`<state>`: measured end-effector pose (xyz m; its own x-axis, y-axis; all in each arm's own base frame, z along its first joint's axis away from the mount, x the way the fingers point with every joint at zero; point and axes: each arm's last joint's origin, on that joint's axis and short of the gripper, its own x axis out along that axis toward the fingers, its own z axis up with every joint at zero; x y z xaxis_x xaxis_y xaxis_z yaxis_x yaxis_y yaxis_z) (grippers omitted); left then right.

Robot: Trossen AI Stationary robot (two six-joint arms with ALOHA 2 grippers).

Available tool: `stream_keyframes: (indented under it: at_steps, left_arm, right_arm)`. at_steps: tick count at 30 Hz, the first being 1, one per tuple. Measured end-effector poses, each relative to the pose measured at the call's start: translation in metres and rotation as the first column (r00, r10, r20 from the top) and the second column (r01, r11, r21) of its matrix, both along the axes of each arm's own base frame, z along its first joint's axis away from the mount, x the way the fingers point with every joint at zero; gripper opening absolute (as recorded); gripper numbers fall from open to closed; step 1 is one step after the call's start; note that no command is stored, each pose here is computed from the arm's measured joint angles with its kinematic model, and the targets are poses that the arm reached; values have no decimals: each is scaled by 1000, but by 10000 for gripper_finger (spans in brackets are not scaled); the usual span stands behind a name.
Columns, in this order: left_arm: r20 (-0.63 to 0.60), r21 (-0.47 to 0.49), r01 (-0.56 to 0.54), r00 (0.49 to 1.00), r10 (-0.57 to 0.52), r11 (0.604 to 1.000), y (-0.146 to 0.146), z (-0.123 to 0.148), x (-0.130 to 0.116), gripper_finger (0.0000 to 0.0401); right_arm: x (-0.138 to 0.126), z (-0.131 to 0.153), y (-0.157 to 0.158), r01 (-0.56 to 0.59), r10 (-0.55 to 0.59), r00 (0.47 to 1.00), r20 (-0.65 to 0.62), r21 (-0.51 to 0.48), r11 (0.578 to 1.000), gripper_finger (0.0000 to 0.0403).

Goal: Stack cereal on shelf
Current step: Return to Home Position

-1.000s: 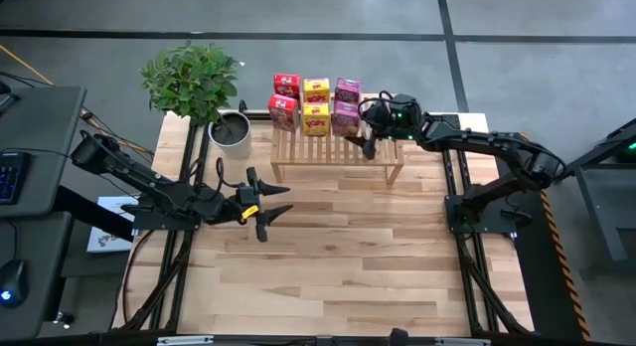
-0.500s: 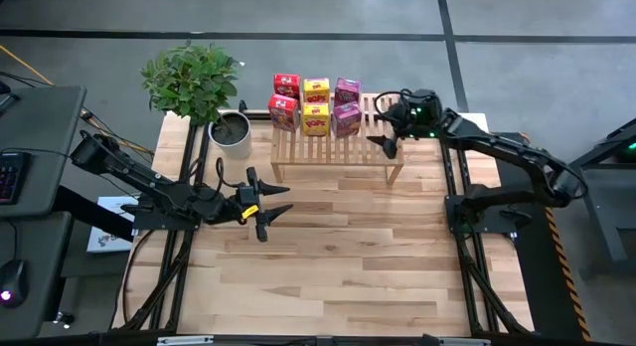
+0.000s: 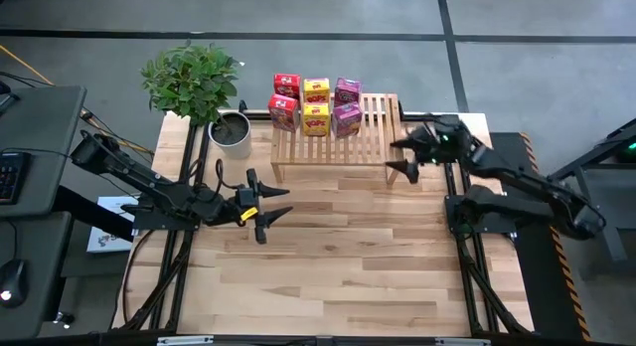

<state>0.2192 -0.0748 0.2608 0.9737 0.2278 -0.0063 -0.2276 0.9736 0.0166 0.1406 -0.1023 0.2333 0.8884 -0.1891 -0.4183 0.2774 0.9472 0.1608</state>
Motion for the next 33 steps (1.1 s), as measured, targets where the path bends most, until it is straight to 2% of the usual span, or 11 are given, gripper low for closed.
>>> stream_keyframes:
  at_steps: [4, 8, 11, 17, 19, 23, 26, 29, 33]
  left_arm:
    - [-2, 21, 2, 1000, -2, 1000, 0, 1, 0, 193]
    - [1, 21, -8, 1000, 8, 1000, 2, 1, 0, 193]
    - [9, 19, -18, 1000, 17, 1000, 4, 2, 1, 193]
    - [8, 19, -24, 1000, 24, 1000, 6, 2, 1, 193]
    - [9, 19, -24, 1000, 24, 1000, 6, 2, 1, 193]
    - [11, 19, -24, 1000, 24, 1000, 6, 2, 1, 193]
    - [19, 15, -24, 1000, 24, 1000, 6, 3, 1, 193]
    - [23, 13, -21, 1000, 21, 1000, 5, 3, 1, 193]
    - [22, 14, -8, 1000, 8, 1000, 2, 3, 0, 193]
  right_arm:
    - [-15, -14, 20, -38, 32, 978, 207, 29, 999, 351]
    - [-22, -9, 36, -88, 99, 869, 485, -45, 995, 351]
    - [-25, -6, 42, -41, 61, 808, 586, -46, 998, 351]
    - [-19, -8, 46, 52, -35, 800, 599, -12, 999, 351]
    - [-14, -9, 51, 16, -11, 798, 602, -3, 1000, 351]
    - [-2, -8, 66, -82, 93, 784, 614, -47, 996, 351]
    - [5, -8, 77, -68, 96, 774, 625, -69, 995, 351]
    - [8, -9, 82, -25, 62, 801, 596, -70, 997, 351]
    - [9, -12, 81, 74, -47, 837, 546, -28, 997, 351]
